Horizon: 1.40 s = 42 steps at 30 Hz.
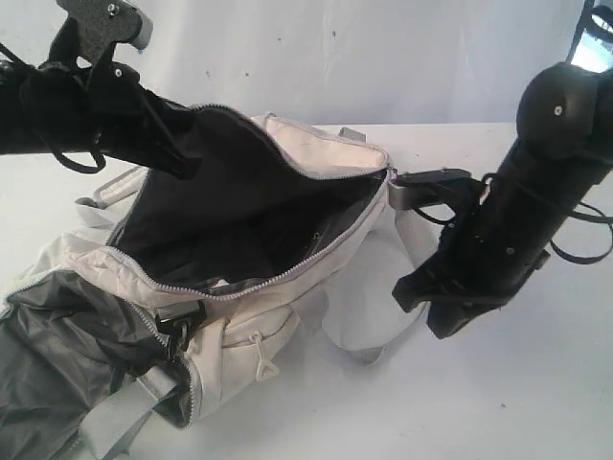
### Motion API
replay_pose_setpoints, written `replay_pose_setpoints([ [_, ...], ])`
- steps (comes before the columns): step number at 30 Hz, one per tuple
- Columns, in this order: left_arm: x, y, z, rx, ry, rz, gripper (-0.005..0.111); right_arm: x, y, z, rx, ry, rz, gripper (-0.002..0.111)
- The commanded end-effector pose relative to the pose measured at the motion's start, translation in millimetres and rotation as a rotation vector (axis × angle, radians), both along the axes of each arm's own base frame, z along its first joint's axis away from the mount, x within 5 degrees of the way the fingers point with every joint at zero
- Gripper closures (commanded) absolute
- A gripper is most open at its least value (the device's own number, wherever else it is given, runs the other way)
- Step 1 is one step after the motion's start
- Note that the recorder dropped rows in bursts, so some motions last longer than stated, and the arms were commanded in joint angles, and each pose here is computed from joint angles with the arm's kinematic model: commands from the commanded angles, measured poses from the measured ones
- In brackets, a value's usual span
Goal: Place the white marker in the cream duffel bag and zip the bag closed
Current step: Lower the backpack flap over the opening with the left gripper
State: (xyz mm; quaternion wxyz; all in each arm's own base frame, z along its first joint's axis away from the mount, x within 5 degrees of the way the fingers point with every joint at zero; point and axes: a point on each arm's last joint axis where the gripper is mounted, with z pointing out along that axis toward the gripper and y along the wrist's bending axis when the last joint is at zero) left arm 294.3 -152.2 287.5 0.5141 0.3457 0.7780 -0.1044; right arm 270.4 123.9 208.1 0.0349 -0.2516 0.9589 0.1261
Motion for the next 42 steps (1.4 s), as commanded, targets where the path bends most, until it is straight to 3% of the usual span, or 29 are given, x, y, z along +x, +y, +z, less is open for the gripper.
replay_pose_setpoints([
  [1,-7.5,-6.9,-2.1,0.047,0.024,-0.138,0.107,1.5,-22.0,-9.2,-0.014,0.002,-0.095,0.108],
  [11,-31.1,-8.5,-20.6,0.320,0.107,-0.491,0.107,3.7,-27.1,-9.1,-0.012,0.003,-0.126,0.108],
  [13,-34.6,-8.1,-22.8,0.341,0.131,-0.529,0.106,4.3,-27.0,-9.1,-0.010,-0.004,-0.127,0.108],
  [16,-37.1,-8.0,-23.9,0.339,0.159,-0.543,0.096,4.7,-27.0,-9.0,-0.010,-0.008,-0.128,0.108],
  [23,-33.6,-7.4,-22.8,0.249,0.232,-0.413,0.041,4.7,-26.5,-8.9,-0.004,-0.006,-0.133,0.108],
  [29,-35.8,-7.9,-23.5,0.202,0.300,-0.381,0.006,4.6,-26.3,-8.9,-0.001,-0.006,-0.134,0.108],
  [32,-38.9,-8.3,-24.4,0.154,0.381,-0.349,0.004,5.2,-26.1,-8.8,0.001,-0.011,-0.137,0.108],
  [38,-30.2,-3.9,-23.8,-0.098,0.584,0.032,0.018,5.2,-26.1,-8.8,0.002,-0.002,-0.172,0.108],
  [42,-25.5,2.3,-25.6,-0.166,0.639,0.213,0.032,4.7,-26.1,-8.8,0.002,0.015,-0.214,0.108],
])
